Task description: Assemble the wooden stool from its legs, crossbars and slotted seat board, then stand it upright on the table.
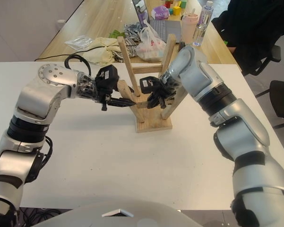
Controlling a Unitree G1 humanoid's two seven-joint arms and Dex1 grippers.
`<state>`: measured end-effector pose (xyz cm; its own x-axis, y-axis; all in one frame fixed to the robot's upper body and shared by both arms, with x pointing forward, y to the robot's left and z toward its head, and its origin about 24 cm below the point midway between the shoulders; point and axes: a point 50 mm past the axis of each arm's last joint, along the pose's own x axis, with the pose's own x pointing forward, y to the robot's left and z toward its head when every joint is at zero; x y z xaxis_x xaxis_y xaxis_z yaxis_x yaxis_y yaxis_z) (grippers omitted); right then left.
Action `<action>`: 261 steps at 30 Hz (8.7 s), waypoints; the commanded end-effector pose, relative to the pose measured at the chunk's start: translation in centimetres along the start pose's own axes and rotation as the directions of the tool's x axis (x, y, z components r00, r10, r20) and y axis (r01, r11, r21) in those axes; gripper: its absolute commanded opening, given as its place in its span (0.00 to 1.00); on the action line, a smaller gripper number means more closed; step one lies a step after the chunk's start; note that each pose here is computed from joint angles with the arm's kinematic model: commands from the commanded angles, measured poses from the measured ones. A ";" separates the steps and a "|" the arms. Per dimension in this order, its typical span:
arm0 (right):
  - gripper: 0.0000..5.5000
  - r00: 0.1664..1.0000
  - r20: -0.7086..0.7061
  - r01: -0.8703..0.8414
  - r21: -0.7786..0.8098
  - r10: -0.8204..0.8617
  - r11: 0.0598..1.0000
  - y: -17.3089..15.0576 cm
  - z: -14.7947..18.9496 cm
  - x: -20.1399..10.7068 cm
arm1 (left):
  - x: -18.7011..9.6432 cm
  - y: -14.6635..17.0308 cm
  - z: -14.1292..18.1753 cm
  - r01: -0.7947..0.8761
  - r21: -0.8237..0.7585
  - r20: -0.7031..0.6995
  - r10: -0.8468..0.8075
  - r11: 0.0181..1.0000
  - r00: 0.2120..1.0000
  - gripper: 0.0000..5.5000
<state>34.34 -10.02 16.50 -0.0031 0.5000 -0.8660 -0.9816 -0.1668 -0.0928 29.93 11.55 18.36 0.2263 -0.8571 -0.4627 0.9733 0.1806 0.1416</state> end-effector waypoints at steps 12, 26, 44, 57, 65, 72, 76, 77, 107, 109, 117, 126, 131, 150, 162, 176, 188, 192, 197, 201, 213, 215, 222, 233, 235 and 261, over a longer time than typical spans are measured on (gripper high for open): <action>0.07 0.917 -0.110 -0.351 0.239 0.384 0.905 7.6 -6.3 9.2 | 5.1 -1.0 -2.4 0.121 -0.093 -0.121 -0.131 0.988 0.984 0.37; 0.25 0.981 0.158 -0.154 0.298 0.111 0.942 5.3 -2.4 6.3 | 4.0 1.5 -4.5 0.099 -0.029 -0.248 -0.104 0.995 0.963 0.58; 0.32 0.879 0.448 0.064 0.228 -0.163 0.972 3.5 2.7 -5.3 | 1.7 3.1 -4.5 0.033 -0.007 -0.198 -0.033 0.999 0.980 0.58; 0.20 0.235 0.210 0.392 0.873 -0.949 0.290 3.7 -8.5 -14.1 | -3.2 -1.2 -7.3 -0.600 -0.379 -0.004 0.648 0.704 0.762 0.34; 0.00 0.353 -0.149 0.539 0.839 -0.924 0.071 6.4 -12.5 3.2 | 3.7 -4.4 -8.5 -0.629 -0.657 -0.142 0.751 0.416 0.645 0.12; 0.00 0.547 0.102 0.460 0.792 -0.831 0.401 7.2 -2.8 9.0 | 5.1 -1.9 -7.7 -0.666 -0.659 -0.160 0.800 0.350 0.579 0.04; 0.00 0.640 0.276 0.416 0.659 -0.717 0.626 6.8 1.8 10.1 | 5.0 4.0 -8.2 -0.748 -0.575 -0.175 0.843 0.332 0.509 0.04; 0.00 0.648 0.290 0.414 0.642 -0.704 0.645 6.6 2.4 10.4 | 5.0 4.8 -8.6 -0.767 -0.551 -0.191 0.846 0.328 0.499 0.04; 0.50 0.793 0.291 0.295 0.585 -0.536 0.755 9.9 -13.2 4.2 | 0.0 -4.0 -16.2 -0.455 -0.411 -0.035 0.485 0.790 0.874 0.43; 0.50 0.789 0.290 0.295 0.595 -0.541 0.748 9.8 -13.5 4.8 | 0.3 -3.4 -16.1 -0.430 -0.387 -0.041 0.451 0.816 0.892 0.43; 0.35 0.805 0.344 0.210 0.597 -0.484 0.774 9.6 -13.1 7.2 | -1.1 -2.2 -16.6 -0.286 -0.289 -0.136 0.256 0.914 0.957 0.43; 0.20 0.833 0.422 0.062 0.571 -0.358 0.818 11.1 -12.3 9.1 | -3.1 -1.4 -15.1 -0.132 -0.347 -0.066 0.116 0.929 0.991 0.43; 0.18 0.857 0.431 0.006 0.541 -0.283 0.841 11.5 -12.5 9.6 | -3.0 -0.4 -15.3 -0.150 -0.338 -0.055 0.139 0.929 0.989 0.43; 0.18 0.654 0.735 -0.549 0.624 -0.178 0.556 9.5 -9.9 5.9 | -0.5 -2.2 -12.0 0.248 -0.680 0.337 -0.006 0.690 0.942 0.25; 0.18 0.635 0.708 -0.717 0.689 -0.308 0.105 7.0 -10.0 4.7 | -1.7 -3.5 -8.5 0.239 -0.871 0.293 0.063 0.429 0.954 0.24; 0.67 0.795 0.392 -0.449 0.893 -0.463 -0.015 5.0 -13.6 5.6 | -4.9 1.5 -9.6 -0.075 -0.895 0.103 0.367 0.440 0.924 0.49; 0.86 0.604 0.335 -0.240 0.942 -0.724 0.235 3.9 -16.0 2.7 | -8.1 2.3 -12.8 -0.389 -0.585 0.140 0.561 0.712 0.816 0.65; 0.86 0.496 0.400 -0.263 0.915 -0.770 0.306 4.3 -16.4 1.1 | -8.2 2.3 -14.2 -0.461 -0.439 0.090 0.548 0.771 0.831 0.75; 0.86 0.347 0.529 -0.347 0.840 -0.775 0.418 4.3 -15.5 -1.2 | -6.7 2.8 -15.2 -0.452 -0.353 0.050 0.499 0.819 0.865 0.75; 0.86 0.305 0.623 -0.404 0.769 -0.720 0.494 4.7 -14.5 -1.9 | -5.2 3.6 -14.9 -0.419 -0.333 0.080 0.468 0.845 0.880 0.75; 0.83 0.688 0.485 0.107 0.669 -0.541 0.736 5.2 -13.5 2.2 | -1.2 5.3 -13.2 -0.283 -0.217 0.093 0.309 0.934 0.947 0.75; 0.78 0.690 0.483 0.109 0.668 -0.540 0.736 5.1 -13.4 3.0 | -0.6 5.3 -13.0 -0.253 -0.211 0.096 0.277 0.944 0.956 0.75; 0.58 0.726 0.420 0.144 0.682 -0.545 0.717 5.0 -14.1 4.2 | 1.1 4.7 -13.2 -0.190 -0.218 0.128 0.221 0.957 0.967 0.70; 0.40 0.648 0.513 -0.071 0.776 -0.563 0.626 4.5 -14.1 3.4 | 2.3 1.3 -14.7 0.031 -0.417 0.301 0.105 0.908 0.948 0.49; 0.40 0.596 0.582 -0.205 0.777 -0.553 0.596 4.5 -13.6 2.6 | 1.9 0.4 -14.5 0.076 -0.484 0.349 0.113 0.872 0.930 0.48; 0.31 0.349 0.895 -0.653 0.445 -0.278 0.613 9.5 -3.6 -5.2 | -5.5 -5.3 -1.1 0.358 -0.785 0.566 0.351 0.506 0.745 0.23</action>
<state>26.61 -20.99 17.74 0.3369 0.9370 0.0920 -0.6646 0.1675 0.7282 21.96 17.26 16.83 0.4756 -0.8596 0.1866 0.5852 0.1508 -0.7967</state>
